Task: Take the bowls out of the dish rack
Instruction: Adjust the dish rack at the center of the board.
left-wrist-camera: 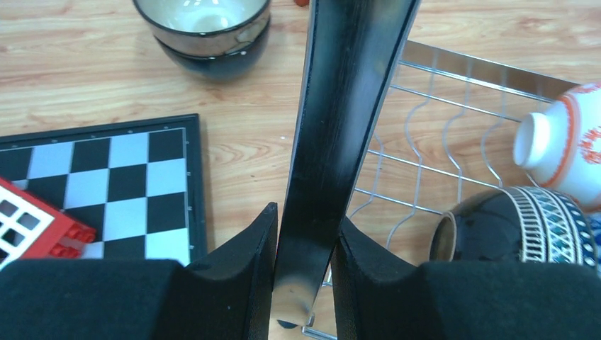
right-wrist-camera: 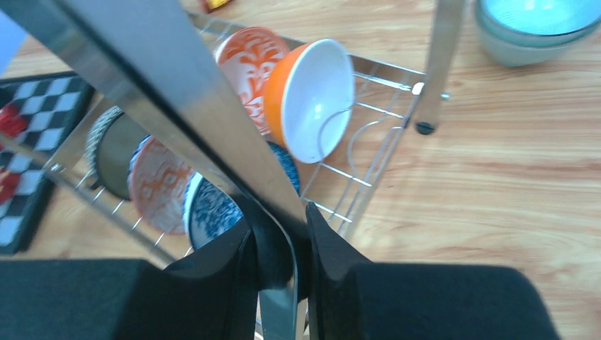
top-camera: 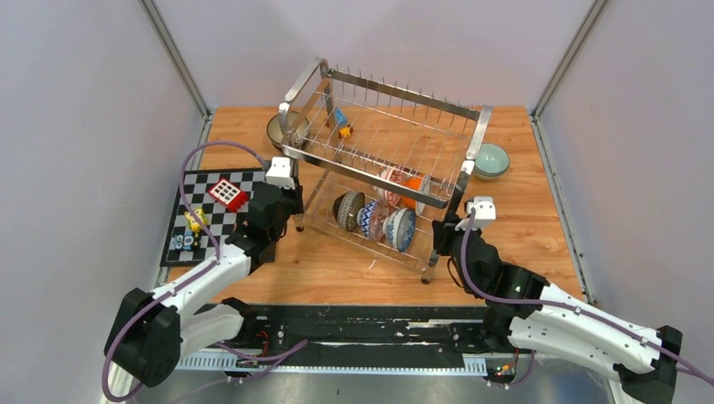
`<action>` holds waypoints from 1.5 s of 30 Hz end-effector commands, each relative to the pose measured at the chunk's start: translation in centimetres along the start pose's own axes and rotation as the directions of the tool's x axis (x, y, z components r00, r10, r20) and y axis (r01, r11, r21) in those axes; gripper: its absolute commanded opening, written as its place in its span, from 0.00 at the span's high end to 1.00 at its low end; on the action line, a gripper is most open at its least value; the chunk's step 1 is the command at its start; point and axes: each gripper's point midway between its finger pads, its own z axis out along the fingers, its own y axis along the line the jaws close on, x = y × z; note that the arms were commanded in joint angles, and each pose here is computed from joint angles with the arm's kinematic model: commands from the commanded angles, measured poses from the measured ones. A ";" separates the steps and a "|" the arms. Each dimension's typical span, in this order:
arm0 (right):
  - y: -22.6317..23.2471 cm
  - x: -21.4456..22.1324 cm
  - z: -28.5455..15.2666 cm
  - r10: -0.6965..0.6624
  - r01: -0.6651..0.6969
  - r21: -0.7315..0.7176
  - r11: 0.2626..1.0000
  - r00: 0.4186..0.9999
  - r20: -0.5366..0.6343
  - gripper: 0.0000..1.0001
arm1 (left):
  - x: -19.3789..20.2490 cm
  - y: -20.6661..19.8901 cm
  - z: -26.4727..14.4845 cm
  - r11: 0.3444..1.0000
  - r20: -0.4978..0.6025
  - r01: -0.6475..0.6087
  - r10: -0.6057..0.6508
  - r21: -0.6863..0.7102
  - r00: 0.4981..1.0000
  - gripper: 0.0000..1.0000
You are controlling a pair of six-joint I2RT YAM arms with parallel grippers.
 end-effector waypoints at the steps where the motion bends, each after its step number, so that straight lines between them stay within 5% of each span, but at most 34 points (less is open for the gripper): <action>1: -3.6 2.8 1.5 -0.111 0.123 0.130 0.984 0.990 -0.092 0.94 | -1.6 -7.7 -2.4 0.934 0.005 0.176 -0.187 0.310 0.982 1.00; 25: -5.0 2.7 7.1 0.040 -0.004 0.217 0.976 0.986 -0.161 0.93 | 1.7 -10.0 -5.2 0.899 -0.085 0.280 -0.267 0.338 0.960 1.00; 42: -5.6 2.1 9.6 0.051 -0.008 0.201 0.980 0.976 -0.210 0.86 | 0.9 -13.0 -4.3 0.868 -0.112 0.312 -0.292 0.386 0.950 1.00; 45: -5.5 2.0 9.0 0.048 -0.008 0.183 0.983 0.975 -0.217 0.78 | 1.0 -12.5 -4.5 0.878 -0.102 0.299 -0.282 0.373 0.954 1.00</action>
